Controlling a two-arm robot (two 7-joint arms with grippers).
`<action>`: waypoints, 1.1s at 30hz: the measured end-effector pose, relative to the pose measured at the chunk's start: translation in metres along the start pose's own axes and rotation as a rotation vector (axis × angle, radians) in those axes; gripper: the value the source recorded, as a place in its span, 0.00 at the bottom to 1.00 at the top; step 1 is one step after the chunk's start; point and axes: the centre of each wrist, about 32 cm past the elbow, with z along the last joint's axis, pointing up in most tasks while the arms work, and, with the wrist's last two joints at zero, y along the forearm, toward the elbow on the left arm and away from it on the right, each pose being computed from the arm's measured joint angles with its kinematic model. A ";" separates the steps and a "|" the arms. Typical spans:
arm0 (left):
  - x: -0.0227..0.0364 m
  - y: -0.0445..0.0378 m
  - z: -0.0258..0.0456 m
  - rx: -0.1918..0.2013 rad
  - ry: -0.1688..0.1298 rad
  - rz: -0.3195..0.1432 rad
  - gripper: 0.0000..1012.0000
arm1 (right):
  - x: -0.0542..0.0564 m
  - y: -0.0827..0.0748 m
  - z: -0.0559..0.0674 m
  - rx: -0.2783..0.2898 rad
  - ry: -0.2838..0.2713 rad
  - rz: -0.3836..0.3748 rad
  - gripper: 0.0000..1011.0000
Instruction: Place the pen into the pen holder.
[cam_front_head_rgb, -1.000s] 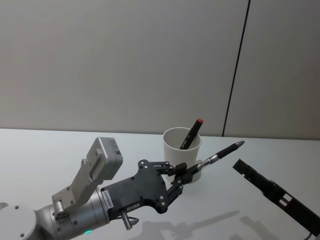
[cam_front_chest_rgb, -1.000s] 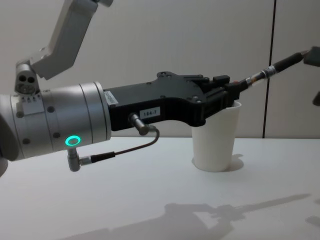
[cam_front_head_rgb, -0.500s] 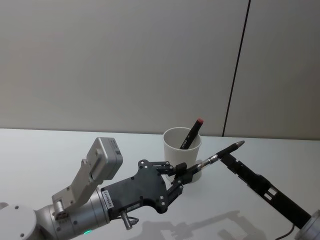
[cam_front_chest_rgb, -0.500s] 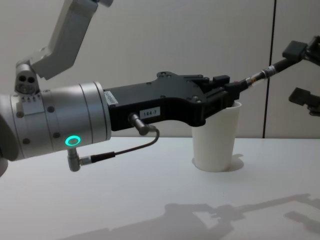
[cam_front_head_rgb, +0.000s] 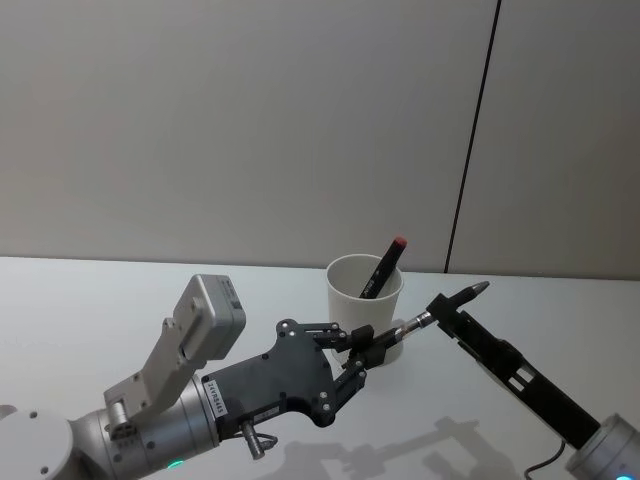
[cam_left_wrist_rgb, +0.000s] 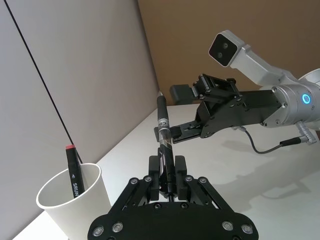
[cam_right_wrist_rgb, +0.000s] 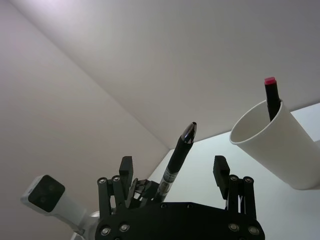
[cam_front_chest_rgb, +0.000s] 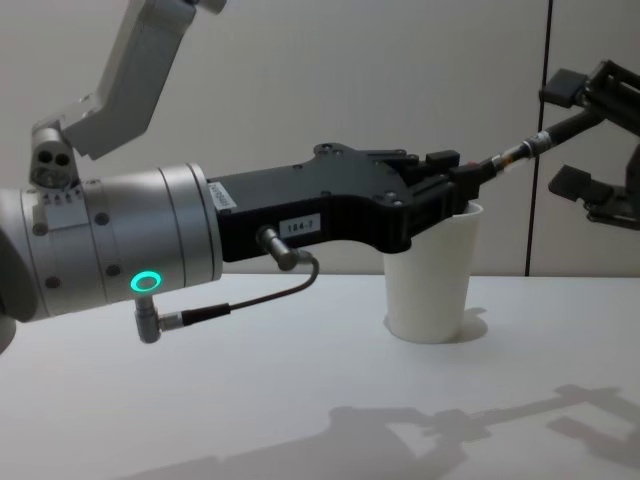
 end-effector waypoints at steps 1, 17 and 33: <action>0.0000 0.0000 0.0000 0.000 0.000 0.000 0.18 | 0.000 0.001 -0.001 0.003 0.002 0.002 0.99; 0.0000 0.0000 0.0000 0.000 0.000 0.000 0.18 | 0.000 0.007 -0.008 0.043 0.016 0.014 0.99; 0.0000 0.0000 0.0000 0.000 0.000 0.000 0.18 | 0.000 0.009 -0.012 0.060 0.019 0.016 0.67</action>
